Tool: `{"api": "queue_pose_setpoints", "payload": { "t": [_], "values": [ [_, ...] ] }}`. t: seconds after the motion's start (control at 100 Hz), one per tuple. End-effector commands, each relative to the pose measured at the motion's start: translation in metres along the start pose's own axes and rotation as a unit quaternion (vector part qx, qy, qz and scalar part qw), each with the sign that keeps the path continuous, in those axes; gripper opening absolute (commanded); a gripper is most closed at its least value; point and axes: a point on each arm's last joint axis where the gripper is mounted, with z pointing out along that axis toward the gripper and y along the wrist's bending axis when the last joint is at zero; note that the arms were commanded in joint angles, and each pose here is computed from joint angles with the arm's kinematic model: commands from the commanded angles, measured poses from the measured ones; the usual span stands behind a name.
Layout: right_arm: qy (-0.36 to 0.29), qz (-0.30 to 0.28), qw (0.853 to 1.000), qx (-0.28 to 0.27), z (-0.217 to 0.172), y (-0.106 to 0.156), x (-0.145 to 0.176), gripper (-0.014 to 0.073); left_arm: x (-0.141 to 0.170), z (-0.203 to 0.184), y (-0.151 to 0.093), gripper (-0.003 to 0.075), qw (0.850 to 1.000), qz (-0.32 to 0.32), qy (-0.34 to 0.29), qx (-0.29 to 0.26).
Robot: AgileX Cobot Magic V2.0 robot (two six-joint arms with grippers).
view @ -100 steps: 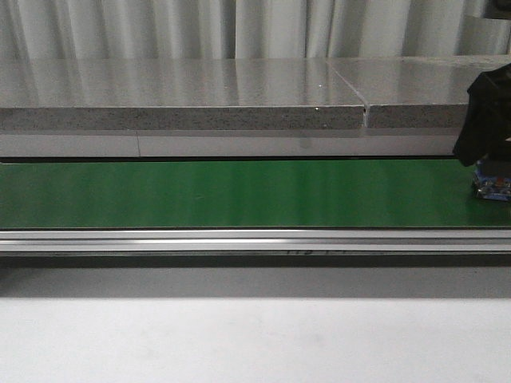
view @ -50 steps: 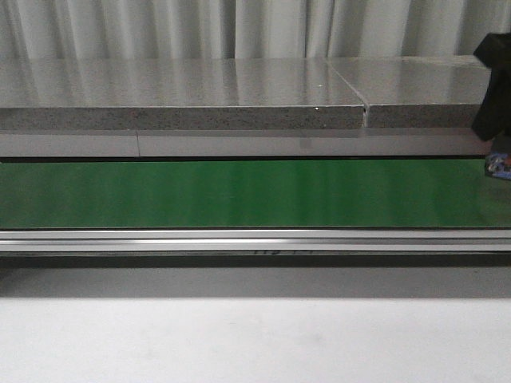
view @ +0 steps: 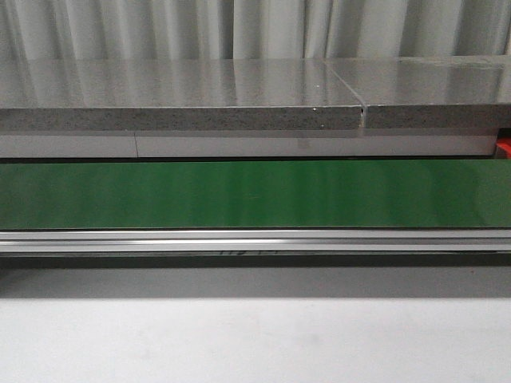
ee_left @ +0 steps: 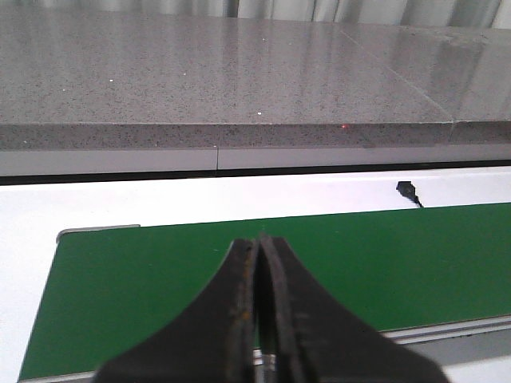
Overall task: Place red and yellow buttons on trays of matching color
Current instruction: 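Grasp the yellow button at the belt end with the right gripper, then carry the yellow button into the yellow tray and open the right gripper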
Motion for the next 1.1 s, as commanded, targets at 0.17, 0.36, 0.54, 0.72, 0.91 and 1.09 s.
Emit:
{"api": "queue_pose_setpoints", "payload": {
  "t": [0.17,0.36,0.54,0.72,0.91,1.09],
  "values": [
    [-0.088,0.108,0.987,0.078,-0.027,-0.053,-0.011,0.0122,-0.014,-0.002,-0.001,-0.0019,0.999,-0.006,-0.044,0.001],
    [-0.078,0.121,0.986,0.084,-0.006,-0.062,-0.007,0.0122,-0.014,-0.002,-0.001,-0.0019,0.999,-0.006,-0.044,0.001],
    [-0.056,0.133,0.985,0.091,0.024,-0.070,0.010,0.0122,-0.014,-0.002,-0.001,-0.0019,0.999,-0.006,-0.044,0.001],
    [-0.054,0.151,0.981,0.109,0.049,-0.083,0.027,0.0122,-0.014,-0.002,-0.001,-0.0019,0.999,-0.006,-0.044,0.001],
    [-0.034,0.160,0.980,0.113,0.071,-0.090,0.038,0.0122,-0.014,-0.002,-0.001,-0.0019,0.999,-0.006,-0.044,0.001],
    [-0.006,0.166,0.980,0.111,0.091,-0.095,0.044,0.0122,-0.014,-0.002,-0.001,-0.0019,0.999,-0.006,-0.044,0.001]
  ]
}}
